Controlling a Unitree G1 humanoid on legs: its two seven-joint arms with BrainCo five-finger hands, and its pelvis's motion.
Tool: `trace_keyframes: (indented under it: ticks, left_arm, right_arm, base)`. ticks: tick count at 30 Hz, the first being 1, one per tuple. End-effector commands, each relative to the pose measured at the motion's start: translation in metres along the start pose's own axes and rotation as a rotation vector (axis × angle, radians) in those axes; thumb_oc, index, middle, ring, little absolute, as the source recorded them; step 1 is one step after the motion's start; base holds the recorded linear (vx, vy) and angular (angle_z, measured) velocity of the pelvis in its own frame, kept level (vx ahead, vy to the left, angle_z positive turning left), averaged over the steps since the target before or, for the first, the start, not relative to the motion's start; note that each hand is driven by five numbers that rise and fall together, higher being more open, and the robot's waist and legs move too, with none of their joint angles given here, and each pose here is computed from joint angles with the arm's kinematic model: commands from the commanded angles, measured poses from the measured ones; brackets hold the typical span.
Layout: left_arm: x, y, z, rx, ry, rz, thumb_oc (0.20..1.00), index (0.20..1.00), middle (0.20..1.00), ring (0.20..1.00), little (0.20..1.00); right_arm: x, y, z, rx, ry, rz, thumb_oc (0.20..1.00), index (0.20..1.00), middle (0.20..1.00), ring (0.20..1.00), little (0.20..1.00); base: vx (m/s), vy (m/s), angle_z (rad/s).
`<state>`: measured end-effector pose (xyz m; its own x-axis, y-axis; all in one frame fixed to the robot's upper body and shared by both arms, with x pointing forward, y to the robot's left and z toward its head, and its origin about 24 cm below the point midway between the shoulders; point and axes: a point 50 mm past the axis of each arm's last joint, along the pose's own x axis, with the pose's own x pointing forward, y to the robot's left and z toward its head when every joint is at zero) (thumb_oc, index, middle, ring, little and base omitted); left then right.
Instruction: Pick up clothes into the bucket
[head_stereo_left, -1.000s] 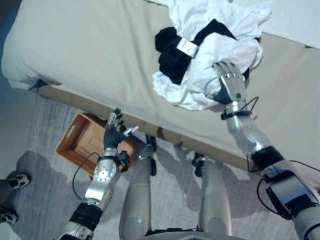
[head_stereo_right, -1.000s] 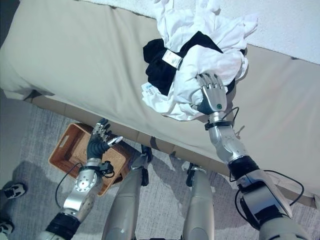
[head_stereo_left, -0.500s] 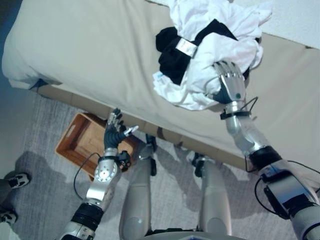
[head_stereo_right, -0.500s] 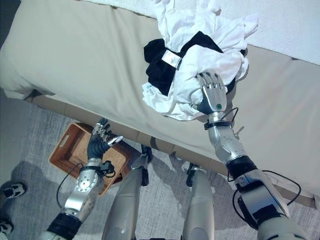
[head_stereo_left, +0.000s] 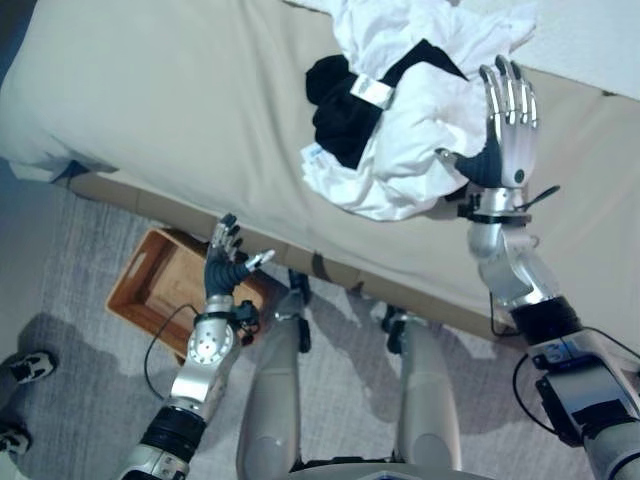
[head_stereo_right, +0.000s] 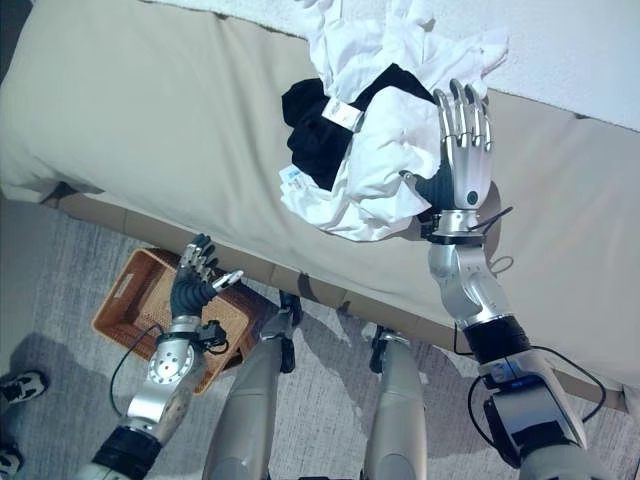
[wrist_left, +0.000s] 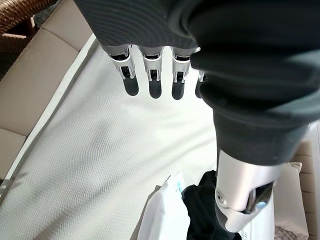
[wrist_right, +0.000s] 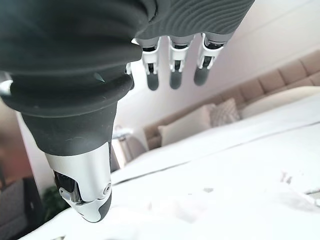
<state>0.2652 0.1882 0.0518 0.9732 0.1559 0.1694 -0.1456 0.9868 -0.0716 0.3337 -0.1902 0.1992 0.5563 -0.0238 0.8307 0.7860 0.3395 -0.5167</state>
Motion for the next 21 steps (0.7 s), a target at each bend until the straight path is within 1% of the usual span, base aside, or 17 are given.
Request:
trace_keyframes:
  ticks: [1, 4, 13, 17, 21]
  left_arm:
    - [-0.008, 0.0, 0.012, 0.022, -0.091, -0.028, 1.0, 1.0, 1.0, 1.0, 1.0]
    - [-0.008, -0.001, 0.013, 0.017, -0.092, -0.031, 1.0, 1.0, 1.0, 1.0, 1.0]
    - [-0.007, 0.001, 0.009, -0.005, -0.069, -0.034, 1.0, 1.0, 1.0, 1.0, 1.0]
    - [-0.007, 0.002, 0.009, -0.009, -0.064, -0.029, 1.0, 1.0, 1.0, 1.0, 1.0]
    - [-0.007, 0.004, 0.008, -0.014, -0.06, -0.027, 1.0, 1.0, 1.0, 1.0, 1.0]
  right_arm:
    - [0.002, -0.009, 0.001, 0.022, -0.028, -0.059, 1.0, 1.0, 1.0, 1.0, 1.0]
    - [0.0, -0.002, 0.002, 0.027, -0.021, -0.017, 1.0, 1.0, 1.0, 1.0, 1.0]
    - [-0.001, 0.035, 0.009, 0.022, -0.018, 0.217, 1.0, 1.0, 1.0, 1.0, 1.0]
    - [0.0, 0.043, 0.011, 0.017, -0.015, 0.268, 1.0, 1.0, 1.0, 1.0, 1.0]
    - [0.002, 0.054, 0.005, -0.007, 0.036, 0.303, 1.0, 1.0, 1.0, 1.0, 1.0]
  base:
    - [0.0, 0.0, 0.0]
    - [0.0, 0.0, 0.0]
    - [0.0, 0.0, 0.0]
    - [0.0, 0.0, 0.0]
    - [0.0, 0.0, 0.0]
